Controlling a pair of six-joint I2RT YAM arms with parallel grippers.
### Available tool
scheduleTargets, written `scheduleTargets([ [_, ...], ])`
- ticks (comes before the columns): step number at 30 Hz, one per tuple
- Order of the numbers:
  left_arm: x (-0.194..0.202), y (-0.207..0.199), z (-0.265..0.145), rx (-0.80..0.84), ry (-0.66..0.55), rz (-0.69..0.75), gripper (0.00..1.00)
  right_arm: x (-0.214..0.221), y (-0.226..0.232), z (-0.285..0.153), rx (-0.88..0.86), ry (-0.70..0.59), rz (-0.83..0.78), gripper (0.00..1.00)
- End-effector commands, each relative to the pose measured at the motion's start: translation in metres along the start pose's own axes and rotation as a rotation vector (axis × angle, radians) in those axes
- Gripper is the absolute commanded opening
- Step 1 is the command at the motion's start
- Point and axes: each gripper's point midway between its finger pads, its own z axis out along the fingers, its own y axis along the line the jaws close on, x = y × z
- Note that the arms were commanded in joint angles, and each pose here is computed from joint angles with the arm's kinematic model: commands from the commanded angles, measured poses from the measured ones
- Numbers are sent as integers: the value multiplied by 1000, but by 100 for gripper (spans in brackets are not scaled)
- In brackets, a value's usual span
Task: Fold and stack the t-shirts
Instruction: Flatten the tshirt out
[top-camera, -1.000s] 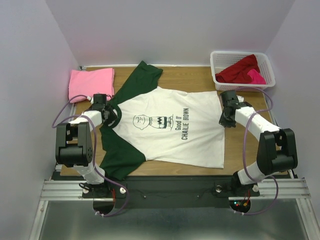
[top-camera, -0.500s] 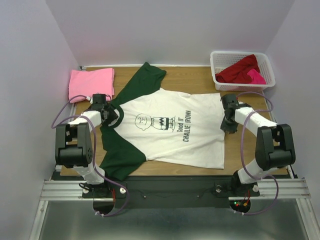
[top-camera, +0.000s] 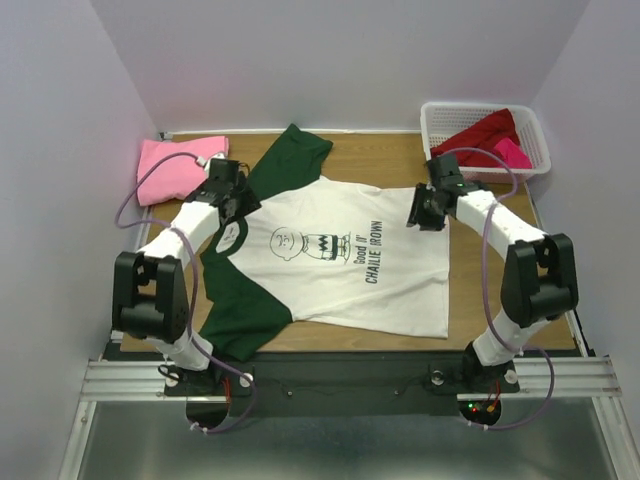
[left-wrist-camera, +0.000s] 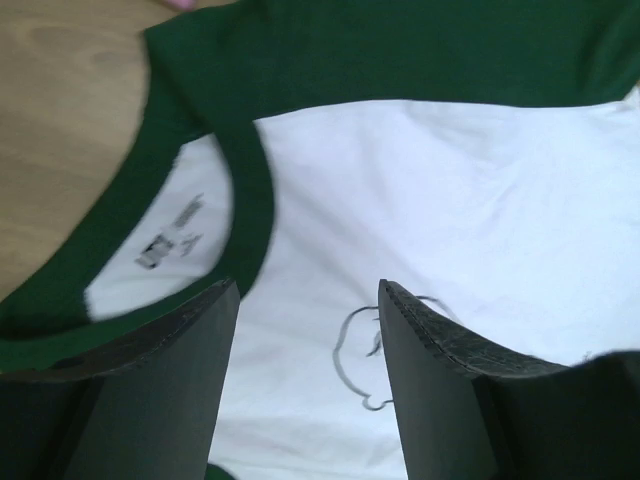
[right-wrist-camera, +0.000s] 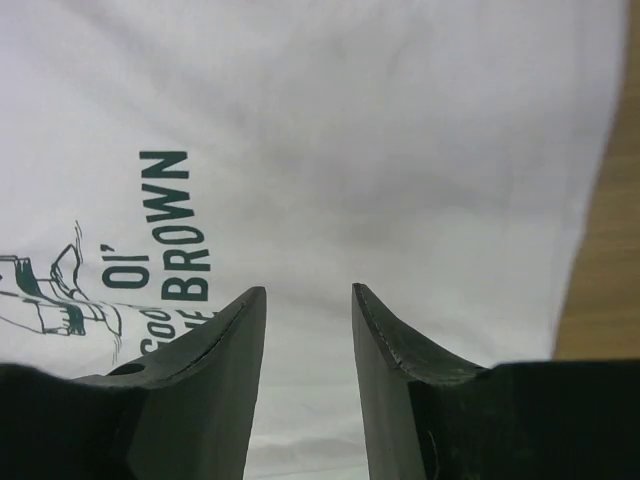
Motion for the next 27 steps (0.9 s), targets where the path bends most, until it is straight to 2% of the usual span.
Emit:
scheduleTargets([
  [1, 8, -17, 19, -26, 42, 52, 64, 2, 42, 17, -140, 33, -44, 45],
  [4, 27, -18, 41, -32, 105, 48, 61, 7, 45, 30, -145, 52, -45, 44],
  [11, 62, 6, 56, -77, 185, 28, 57, 23, 33, 43, -99, 84, -35, 43],
  [14, 58, 8, 53, -78, 160, 21, 57, 23, 16, 21, -34, 39, -11, 43],
  [15, 59, 11, 53, -85, 159, 24, 57, 37, 4, 17, 8, 66, -4, 43],
  [17, 56, 14, 55, -87, 157, 19, 57, 40, -12, -3, 60, 21, 24, 44],
  [20, 59, 20, 63, -94, 179, 13, 57, 62, -35, -21, 117, 20, 48, 44],
  [27, 58, 45, 70, -104, 199, -66, 57, 111, -43, -9, 105, 152, 83, 41],
])
